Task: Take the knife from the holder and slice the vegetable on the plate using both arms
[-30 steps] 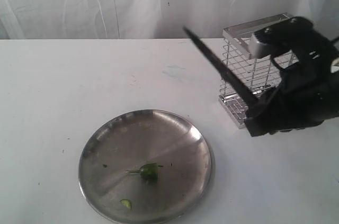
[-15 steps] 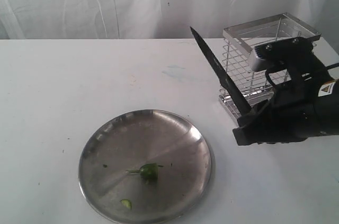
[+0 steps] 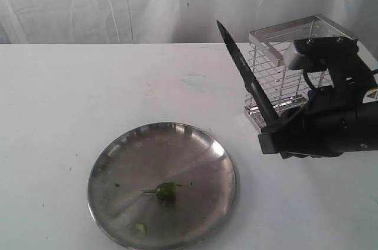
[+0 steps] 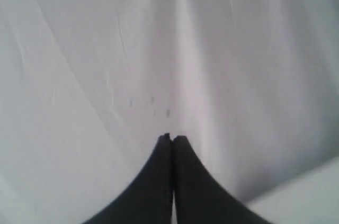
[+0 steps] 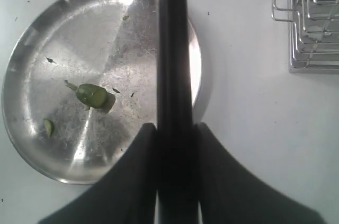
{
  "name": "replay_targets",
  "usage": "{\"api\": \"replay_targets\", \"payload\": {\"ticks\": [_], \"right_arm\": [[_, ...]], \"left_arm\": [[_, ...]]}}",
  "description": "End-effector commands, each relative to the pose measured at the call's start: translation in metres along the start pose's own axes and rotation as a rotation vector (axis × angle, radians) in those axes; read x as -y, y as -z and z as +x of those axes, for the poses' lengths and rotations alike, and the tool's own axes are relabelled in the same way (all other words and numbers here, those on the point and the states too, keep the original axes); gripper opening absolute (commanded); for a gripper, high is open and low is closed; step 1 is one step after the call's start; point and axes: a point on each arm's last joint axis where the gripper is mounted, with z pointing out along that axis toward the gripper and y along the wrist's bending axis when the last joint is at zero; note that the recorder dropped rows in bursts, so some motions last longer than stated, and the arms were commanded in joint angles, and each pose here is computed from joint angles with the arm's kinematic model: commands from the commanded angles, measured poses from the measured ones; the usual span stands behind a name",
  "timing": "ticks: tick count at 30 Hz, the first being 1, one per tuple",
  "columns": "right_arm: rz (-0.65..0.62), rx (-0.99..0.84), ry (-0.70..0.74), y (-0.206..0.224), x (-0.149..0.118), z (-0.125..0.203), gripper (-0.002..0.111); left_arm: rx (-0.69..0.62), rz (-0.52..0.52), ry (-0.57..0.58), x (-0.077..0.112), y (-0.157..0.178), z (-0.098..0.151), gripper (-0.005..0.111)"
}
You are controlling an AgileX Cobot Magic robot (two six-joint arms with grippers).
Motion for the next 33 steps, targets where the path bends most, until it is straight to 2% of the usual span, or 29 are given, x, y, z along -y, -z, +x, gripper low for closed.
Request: {"api": "replay_targets", "payload": {"ticks": [1, 3, 5, 6, 7, 8, 9, 10, 12, 13, 15, 16, 17, 19, 20, 22, 26, 28, 30, 33], "right_arm": [[0.014, -0.012, 0.054, 0.001, 0.001, 0.002, 0.0], [0.026, -0.04, 0.093, 0.001, 0.002, 0.004, 0.0], [0.045, -0.06, 0.128, 0.0, 0.005, 0.008, 0.0], [0.048, -0.065, 0.133, -0.001, 0.005, 0.01, 0.0], [0.051, -0.063, 0.13, -0.002, 0.006, 0.011, 0.0], [0.055, -0.059, 0.129, -0.003, 0.006, 0.011, 0.0], [0.055, -0.064, 0.127, -0.004, 0.007, 0.012, 0.0], [0.055, -0.066, 0.127, -0.005, 0.007, 0.012, 0.0], [0.055, -0.074, 0.119, -0.006, 0.007, 0.013, 0.0], [0.054, -0.077, 0.111, -0.007, 0.007, 0.013, 0.0], [0.053, -0.087, 0.086, -0.008, 0.007, 0.014, 0.0], [0.053, -0.088, 0.071, -0.007, 0.007, 0.014, 0.0], [0.053, -0.089, 0.052, -0.007, 0.007, 0.014, 0.0], [0.055, -0.084, 0.047, -0.007, 0.007, 0.014, 0.0], [0.057, -0.077, 0.047, -0.008, 0.007, 0.013, 0.0], [0.058, -0.073, 0.047, -0.008, 0.008, 0.012, 0.0], [0.058, -0.074, 0.047, -0.008, 0.008, 0.013, 0.0], [0.058, -0.074, 0.047, -0.008, 0.008, 0.013, 0.0], [0.057, -0.076, 0.047, -0.008, 0.007, 0.013, 0.0], [0.057, -0.086, 0.045, -0.009, 0.008, 0.016, 0.0]], "left_arm": [[-0.643, -0.224, -0.387, -0.039, -0.068, 0.087, 0.0], [-0.865, -0.361, -0.501, -0.053, -0.071, 0.118, 0.0], [-1.109, -0.334, -0.656, -0.056, -0.068, 0.146, 0.0], [-1.265, -0.26, -0.734, -0.055, -0.064, 0.163, 0.0], [-1.4, -0.178, -0.743, -0.051, -0.059, 0.177, 0.0], [-1.494, -0.099, -0.705, -0.046, -0.058, 0.189, 0.0], [-1.537, -0.027, -0.629, -0.038, -0.058, 0.197, 0.0], [-1.552, 0.089, -0.521, -0.024, -0.061, 0.201, 0.0], [-1.495, 0.394, -0.341, 0.011, -0.069, 0.195, 0.0], [-1.421, 0.576, -0.277, 0.031, -0.075, 0.185, 0.0], [-1.228, 0.953, -0.206, 0.07, -0.08, 0.16, 0.0], [-1.082, 1.118, -0.176, 0.088, -0.082, 0.146, 0.0], [-0.924, 1.238, -0.185, 0.104, -0.083, 0.136, 0.0], [-0.715, 1.368, -0.275, 0.125, -0.083, 0.131, 0.0], [-0.667, 1.386, -0.318, 0.133, -0.082, 0.135, 0.001], [-0.668, 1.371, -0.378, 0.143, -0.081, 0.151, 0.009], [-0.71, 1.316, -0.441, 0.15, -0.078, 0.185, 0.038], [-0.706, 1.262, -0.402, 0.155, -0.082, 0.194, 0.053], [-0.686, 1.219, -0.334, 0.159, -0.087, 0.197, 0.061], [-0.609, 1.216, -0.263, 0.168, -0.093, 0.201, 0.063]]}}
